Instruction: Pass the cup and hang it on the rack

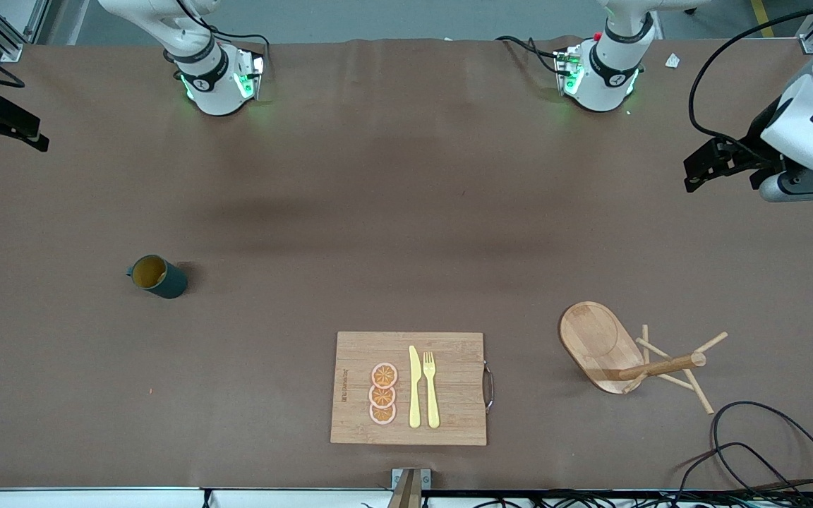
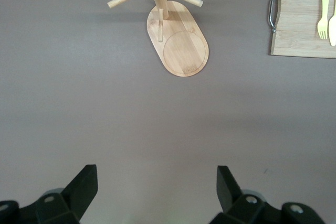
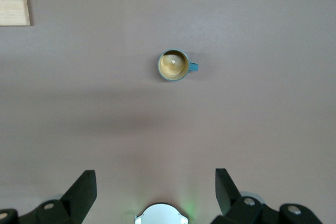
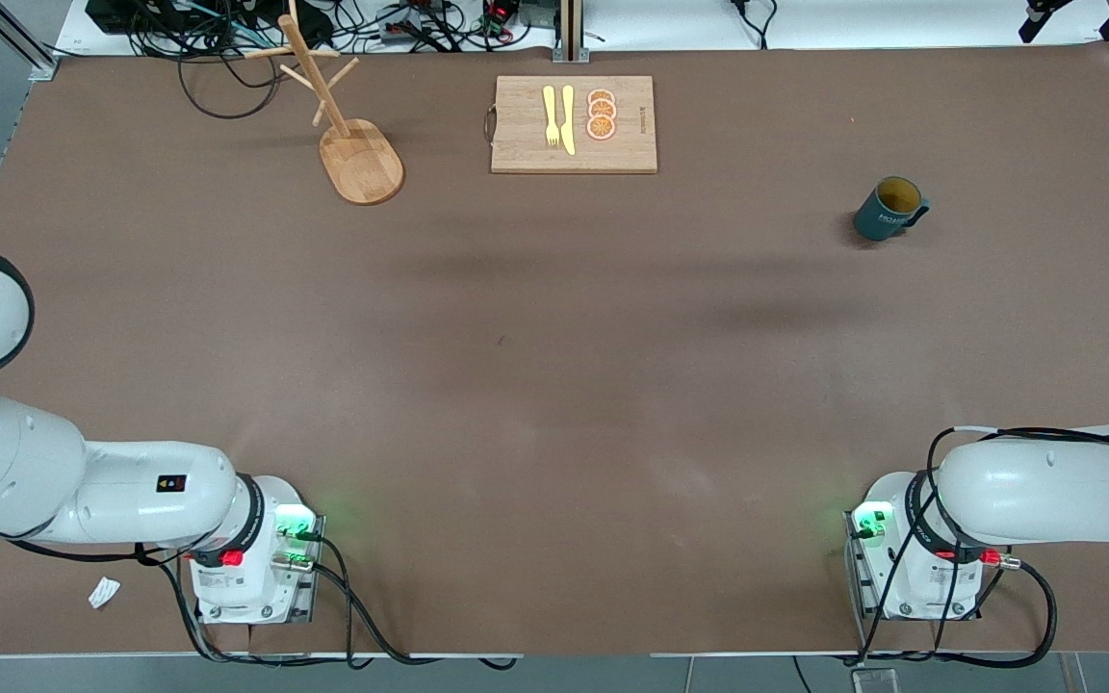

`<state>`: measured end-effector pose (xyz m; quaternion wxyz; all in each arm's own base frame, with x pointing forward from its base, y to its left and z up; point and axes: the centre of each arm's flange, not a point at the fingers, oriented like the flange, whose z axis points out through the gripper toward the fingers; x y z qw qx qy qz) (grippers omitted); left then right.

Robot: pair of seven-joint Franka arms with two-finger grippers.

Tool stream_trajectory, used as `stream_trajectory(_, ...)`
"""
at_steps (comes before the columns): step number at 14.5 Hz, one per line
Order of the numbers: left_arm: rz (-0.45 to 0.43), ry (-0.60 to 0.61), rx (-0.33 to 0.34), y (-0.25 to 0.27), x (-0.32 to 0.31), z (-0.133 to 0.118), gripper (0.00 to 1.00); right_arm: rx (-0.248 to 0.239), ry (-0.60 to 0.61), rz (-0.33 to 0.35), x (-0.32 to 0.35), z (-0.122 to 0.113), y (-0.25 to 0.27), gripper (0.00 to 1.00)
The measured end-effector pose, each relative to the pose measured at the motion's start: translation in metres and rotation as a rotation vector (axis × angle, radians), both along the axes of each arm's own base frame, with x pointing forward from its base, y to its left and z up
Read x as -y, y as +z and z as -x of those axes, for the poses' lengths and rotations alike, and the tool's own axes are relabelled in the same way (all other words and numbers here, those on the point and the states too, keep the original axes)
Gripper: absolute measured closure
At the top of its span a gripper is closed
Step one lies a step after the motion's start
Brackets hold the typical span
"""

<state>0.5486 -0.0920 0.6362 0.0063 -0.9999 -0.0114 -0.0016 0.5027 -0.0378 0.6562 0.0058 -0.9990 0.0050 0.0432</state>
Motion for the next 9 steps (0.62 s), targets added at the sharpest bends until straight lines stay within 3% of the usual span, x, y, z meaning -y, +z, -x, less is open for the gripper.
stream_trajectory(9,0.000,0.004,0.000,-0.0002,-0.0020,-0.0004,0.00,0.002,0.015,-0.001,0.0000,-0.0002,0.0001,0.00)
